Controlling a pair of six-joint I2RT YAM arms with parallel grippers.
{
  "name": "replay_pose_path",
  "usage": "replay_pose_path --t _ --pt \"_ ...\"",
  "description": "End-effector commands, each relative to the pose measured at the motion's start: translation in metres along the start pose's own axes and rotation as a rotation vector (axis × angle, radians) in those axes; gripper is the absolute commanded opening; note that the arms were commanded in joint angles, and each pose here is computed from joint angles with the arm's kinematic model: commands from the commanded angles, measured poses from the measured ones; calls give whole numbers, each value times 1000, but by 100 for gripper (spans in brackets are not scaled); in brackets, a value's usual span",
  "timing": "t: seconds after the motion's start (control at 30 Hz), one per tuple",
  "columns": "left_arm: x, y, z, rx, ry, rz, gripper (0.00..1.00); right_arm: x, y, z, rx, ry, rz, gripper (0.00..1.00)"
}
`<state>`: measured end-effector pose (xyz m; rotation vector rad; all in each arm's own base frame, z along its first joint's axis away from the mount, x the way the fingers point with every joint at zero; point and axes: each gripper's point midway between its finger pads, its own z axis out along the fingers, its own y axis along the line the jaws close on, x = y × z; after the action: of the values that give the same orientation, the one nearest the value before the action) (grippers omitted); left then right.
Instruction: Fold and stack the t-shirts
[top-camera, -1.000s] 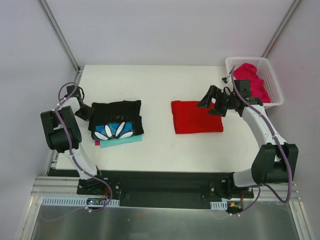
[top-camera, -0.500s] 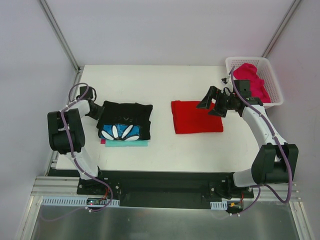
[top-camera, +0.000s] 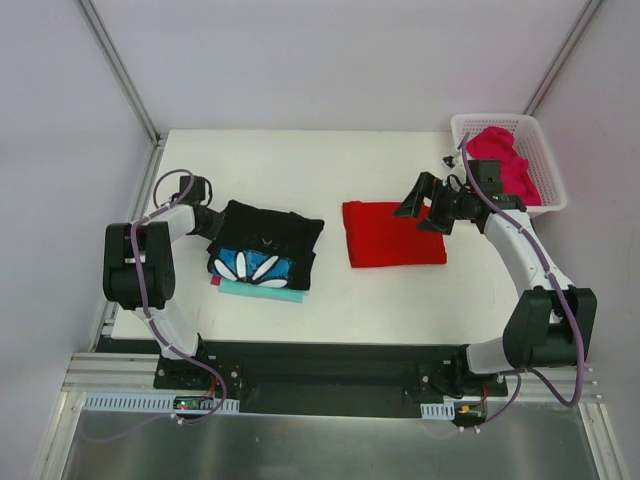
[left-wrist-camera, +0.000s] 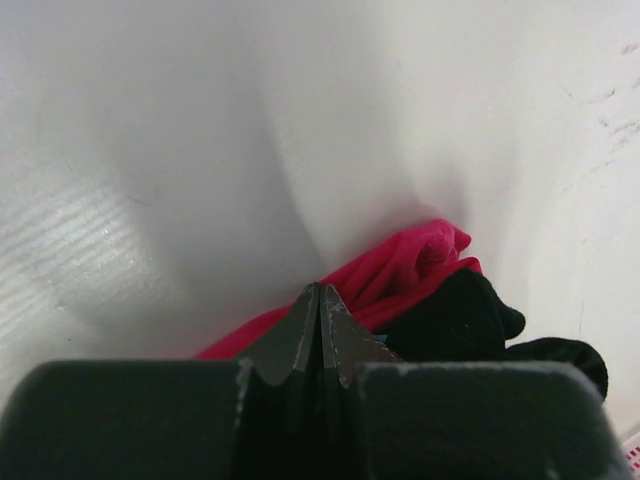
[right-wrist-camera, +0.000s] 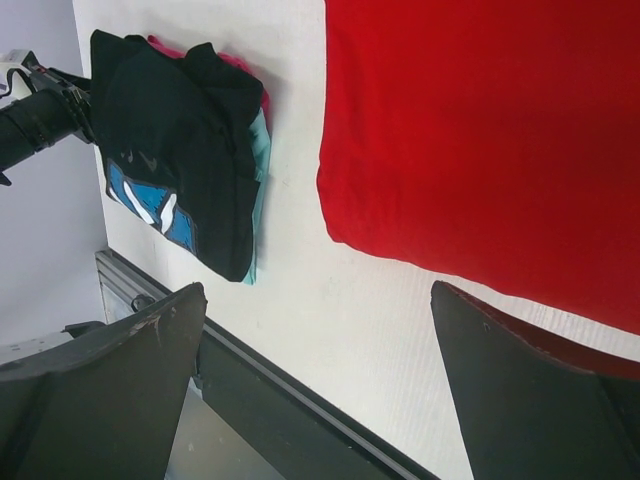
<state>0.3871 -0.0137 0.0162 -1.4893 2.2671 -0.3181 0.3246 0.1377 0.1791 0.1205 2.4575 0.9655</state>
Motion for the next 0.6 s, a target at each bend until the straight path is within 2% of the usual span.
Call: replay_pose_path --t 0.0,0.13,0.23,0.27,0.3,0.37,0.57 --pt "36 39 -2 -129 88 -13 0 -7 18 -11 -46 -30 -28 99" --pt "37 33 -11 -99 78 -9 0 -7 22 -11 -54 -33 -37 99" --pt "21 28 -26 -88 9 24 0 -9 24 -14 -56 -39 -38 99" --pt "6 17 -40 -60 -57 37 0 -8 25 -15 -56 -38 -44 99" --pt "0 17 -49 -72 -81 82 0 -7 25 -16 -55 -38 -47 99" --pt "-20 -9 -74 -3 -148 141 0 -6 25 -19 -47 -41 -55 99" --pt "-42 -48 -146 149 -263 212 0 -8 26 -24 -33 -58 -59 99"
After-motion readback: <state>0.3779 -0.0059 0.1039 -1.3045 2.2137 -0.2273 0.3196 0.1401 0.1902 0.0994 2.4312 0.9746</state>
